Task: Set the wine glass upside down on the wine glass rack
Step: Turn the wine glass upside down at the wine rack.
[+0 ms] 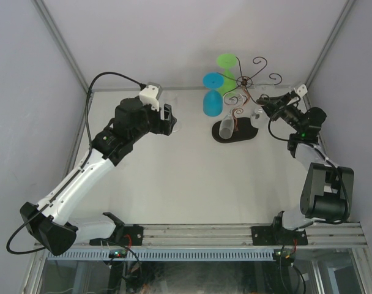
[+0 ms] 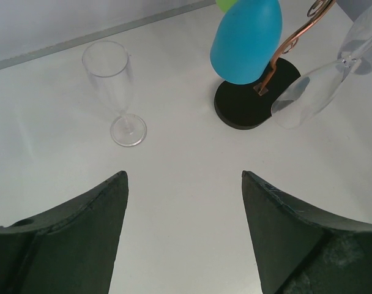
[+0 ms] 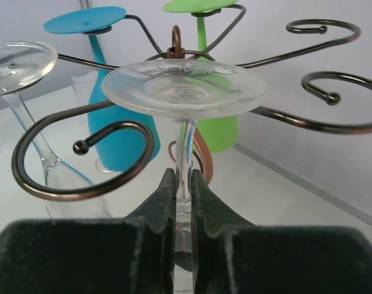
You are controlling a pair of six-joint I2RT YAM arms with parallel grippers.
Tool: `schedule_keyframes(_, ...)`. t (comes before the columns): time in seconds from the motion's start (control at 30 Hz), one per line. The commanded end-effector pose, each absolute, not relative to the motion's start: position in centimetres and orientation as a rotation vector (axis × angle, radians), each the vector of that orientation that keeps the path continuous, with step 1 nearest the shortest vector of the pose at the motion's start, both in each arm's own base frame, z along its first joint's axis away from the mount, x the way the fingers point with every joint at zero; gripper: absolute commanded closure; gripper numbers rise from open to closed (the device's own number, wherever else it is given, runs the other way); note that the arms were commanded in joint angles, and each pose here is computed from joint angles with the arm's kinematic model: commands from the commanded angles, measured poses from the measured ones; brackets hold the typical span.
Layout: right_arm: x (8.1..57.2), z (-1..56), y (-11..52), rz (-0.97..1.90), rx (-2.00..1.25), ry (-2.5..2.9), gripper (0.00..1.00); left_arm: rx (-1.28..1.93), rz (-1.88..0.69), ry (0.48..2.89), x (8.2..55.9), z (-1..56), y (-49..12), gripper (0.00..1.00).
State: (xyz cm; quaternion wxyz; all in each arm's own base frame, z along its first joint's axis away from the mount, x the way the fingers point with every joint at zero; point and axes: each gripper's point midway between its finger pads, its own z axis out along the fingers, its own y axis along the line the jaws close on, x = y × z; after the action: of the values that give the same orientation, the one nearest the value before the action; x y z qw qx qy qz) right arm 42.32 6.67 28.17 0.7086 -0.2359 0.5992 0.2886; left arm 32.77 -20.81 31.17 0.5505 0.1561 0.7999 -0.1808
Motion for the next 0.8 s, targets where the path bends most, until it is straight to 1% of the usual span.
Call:
schedule_keyframes(0.0, 42.4, 31.0, 7.7, 0.604, -0.615, 1.232, 1.00, 0.356, -0.460, 1.863, 32.6, 31.7, -20.7, 0.22)
schedule_keyframes(0.33, 41.5, 30.8, 9.0, 0.651, -0.680, 1.224, 1.00, 0.350, -0.468, 1.868, 32.8, 31.6, -20.6, 0.22)
schedule_keyframes(0.77, 39.2, 32.6, 9.3, 0.654, -0.708, 1.190, 1.00, 0.331, -0.470, 1.864, 33.0, 31.7, -20.1, 0.22)
